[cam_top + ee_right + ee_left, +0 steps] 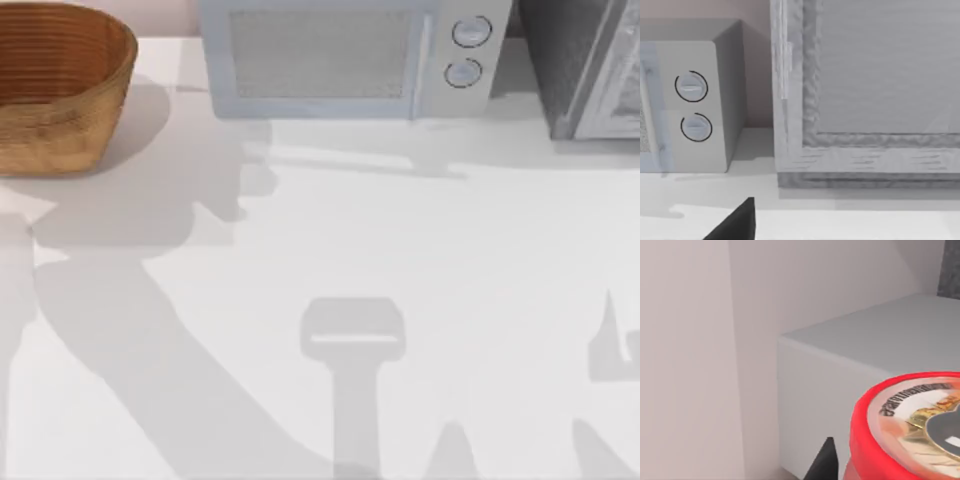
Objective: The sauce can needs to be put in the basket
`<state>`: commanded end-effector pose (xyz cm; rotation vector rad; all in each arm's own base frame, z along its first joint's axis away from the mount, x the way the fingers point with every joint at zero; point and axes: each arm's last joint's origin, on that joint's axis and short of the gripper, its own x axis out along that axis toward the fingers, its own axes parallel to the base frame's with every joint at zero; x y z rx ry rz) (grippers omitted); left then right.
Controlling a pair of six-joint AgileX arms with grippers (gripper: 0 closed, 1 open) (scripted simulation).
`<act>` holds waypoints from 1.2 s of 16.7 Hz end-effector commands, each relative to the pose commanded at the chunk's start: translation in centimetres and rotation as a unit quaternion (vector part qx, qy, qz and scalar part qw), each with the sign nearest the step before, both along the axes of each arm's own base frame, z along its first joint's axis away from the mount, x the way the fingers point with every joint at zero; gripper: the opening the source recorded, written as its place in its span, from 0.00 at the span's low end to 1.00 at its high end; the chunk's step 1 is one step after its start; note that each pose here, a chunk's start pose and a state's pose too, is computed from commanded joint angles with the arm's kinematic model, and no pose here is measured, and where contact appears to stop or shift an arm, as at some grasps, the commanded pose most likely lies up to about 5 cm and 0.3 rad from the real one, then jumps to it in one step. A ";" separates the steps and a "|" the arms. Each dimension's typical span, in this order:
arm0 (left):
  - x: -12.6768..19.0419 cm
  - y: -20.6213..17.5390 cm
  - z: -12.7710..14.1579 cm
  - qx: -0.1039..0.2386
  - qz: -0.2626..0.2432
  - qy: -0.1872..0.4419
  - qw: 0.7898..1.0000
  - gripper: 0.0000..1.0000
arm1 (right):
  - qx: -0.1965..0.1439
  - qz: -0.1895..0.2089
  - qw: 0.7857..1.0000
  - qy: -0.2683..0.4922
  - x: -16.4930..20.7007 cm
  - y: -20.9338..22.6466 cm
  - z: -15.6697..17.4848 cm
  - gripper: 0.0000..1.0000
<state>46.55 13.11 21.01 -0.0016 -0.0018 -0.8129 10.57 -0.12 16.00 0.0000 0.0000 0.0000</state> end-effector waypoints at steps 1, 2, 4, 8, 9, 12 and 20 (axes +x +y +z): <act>0.0 0.0 0.0 0.000 0.000 0.000 1.000 0.00 | 0.000 0.000 1.000 0.000 0.0 0.0 0.0 1.00; 0.0 0.0 0.0 0.000 0.000 0.000 1.000 0.00 | 0.000 0.000 1.000 0.000 0.0 0.0 0.0 1.00; 0.0 0.0 0.0 0.000 0.000 0.000 1.000 0.00 | 0.000 0.000 1.000 0.000 0.0 0.0 0.0 1.00; 0.0 0.0 0.0 0.000 0.000 0.000 1.000 0.30 | 0.000 0.000 1.000 0.000 0.0 0.0 0.0 1.00; 0.0 0.0 0.0 0.000 0.000 0.000 1.000 0.38 | 0.000 0.000 1.000 0.000 0.0 0.0 0.0 1.00; 0.0 0.0 0.0 0.000 0.000 0.000 1.000 0.60 | 0.000 0.000 1.000 0.000 0.0 0.0 0.0 1.00; 0.0 0.0 0.0 0.000 0.000 0.000 1.000 1.00 | 0.000 0.000 1.000 0.000 0.0 0.0 0.0 1.00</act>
